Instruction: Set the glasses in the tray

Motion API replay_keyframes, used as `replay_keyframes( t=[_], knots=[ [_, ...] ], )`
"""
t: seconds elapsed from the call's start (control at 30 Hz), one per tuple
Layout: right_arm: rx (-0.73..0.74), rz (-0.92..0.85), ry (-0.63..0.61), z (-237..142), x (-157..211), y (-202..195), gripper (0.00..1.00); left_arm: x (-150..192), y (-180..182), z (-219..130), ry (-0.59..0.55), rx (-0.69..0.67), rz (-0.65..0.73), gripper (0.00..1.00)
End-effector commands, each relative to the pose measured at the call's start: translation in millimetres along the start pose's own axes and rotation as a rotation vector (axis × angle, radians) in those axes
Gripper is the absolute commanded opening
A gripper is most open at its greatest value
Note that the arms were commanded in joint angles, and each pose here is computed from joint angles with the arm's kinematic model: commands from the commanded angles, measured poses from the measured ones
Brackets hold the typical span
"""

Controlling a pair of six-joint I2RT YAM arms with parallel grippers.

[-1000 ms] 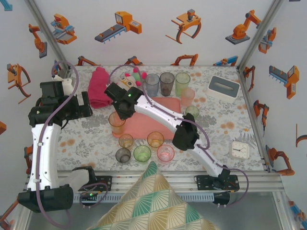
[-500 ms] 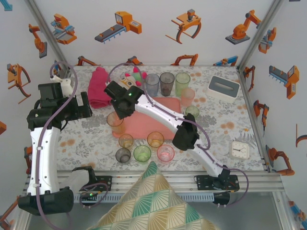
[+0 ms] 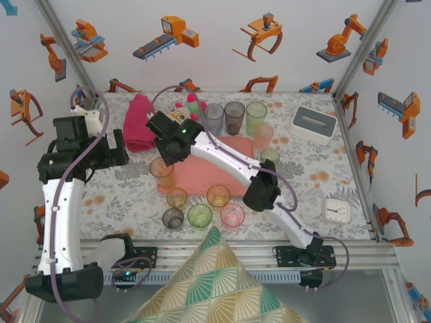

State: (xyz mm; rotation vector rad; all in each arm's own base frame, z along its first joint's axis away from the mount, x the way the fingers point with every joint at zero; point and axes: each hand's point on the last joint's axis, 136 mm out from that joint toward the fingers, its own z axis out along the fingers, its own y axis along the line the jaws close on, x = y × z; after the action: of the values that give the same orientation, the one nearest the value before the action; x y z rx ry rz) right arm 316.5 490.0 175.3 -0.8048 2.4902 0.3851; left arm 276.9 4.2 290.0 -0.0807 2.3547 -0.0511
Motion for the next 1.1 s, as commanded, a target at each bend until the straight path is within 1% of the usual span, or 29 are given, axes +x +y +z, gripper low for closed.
replay_keyframes(
  t=[0.0,0.17,0.23,0.33,0.43,0.53,0.73,0.93,1.07],
  knots=[
    [-0.026,-0.010,-0.095,-48.8,-24.1,4.2,0.38,-5.7,0.6,-15.2,-0.034,-0.002,0.023,0.97],
    [-0.010,-0.026,-0.145,-73.1,-35.1,-0.1,0.39,-5.6,-0.2,-19.2,-0.038,0.000,0.042,0.97],
    [0.028,-0.031,-0.177,-89.6,-41.3,-9.4,0.41,-6.3,-1.5,-22.2,-0.045,0.007,0.056,0.97],
    [0.109,-0.033,-0.236,-119.8,-50.3,-29.3,0.43,-5.3,-10.3,-26.3,-0.058,0.057,0.093,0.97],
    [0.223,-0.031,-0.290,-150.7,-56.0,-59.2,0.45,-4.5,-22.0,-31.3,-0.073,0.122,0.124,0.97],
    [0.320,-0.003,-0.316,-174.0,-56.6,-94.2,0.47,-5.1,-27.7,-33.4,-0.077,0.154,0.136,0.97],
    [0.423,0.115,-0.333,-208.4,-51.7,-167.6,0.47,-10.8,-34.1,-34.5,-0.078,0.186,0.147,0.97],
    [0.523,0.219,-0.332,-220.8,-44.6,-241.1,0.47,-12.5,-55.4,-36.4,-0.075,0.292,0.196,0.97],
    [0.537,0.282,-0.324,-218.0,-40.8,-282.5,0.48,-9.5,-65.1,-31.3,-0.057,0.319,0.246,0.97]
  ],
)
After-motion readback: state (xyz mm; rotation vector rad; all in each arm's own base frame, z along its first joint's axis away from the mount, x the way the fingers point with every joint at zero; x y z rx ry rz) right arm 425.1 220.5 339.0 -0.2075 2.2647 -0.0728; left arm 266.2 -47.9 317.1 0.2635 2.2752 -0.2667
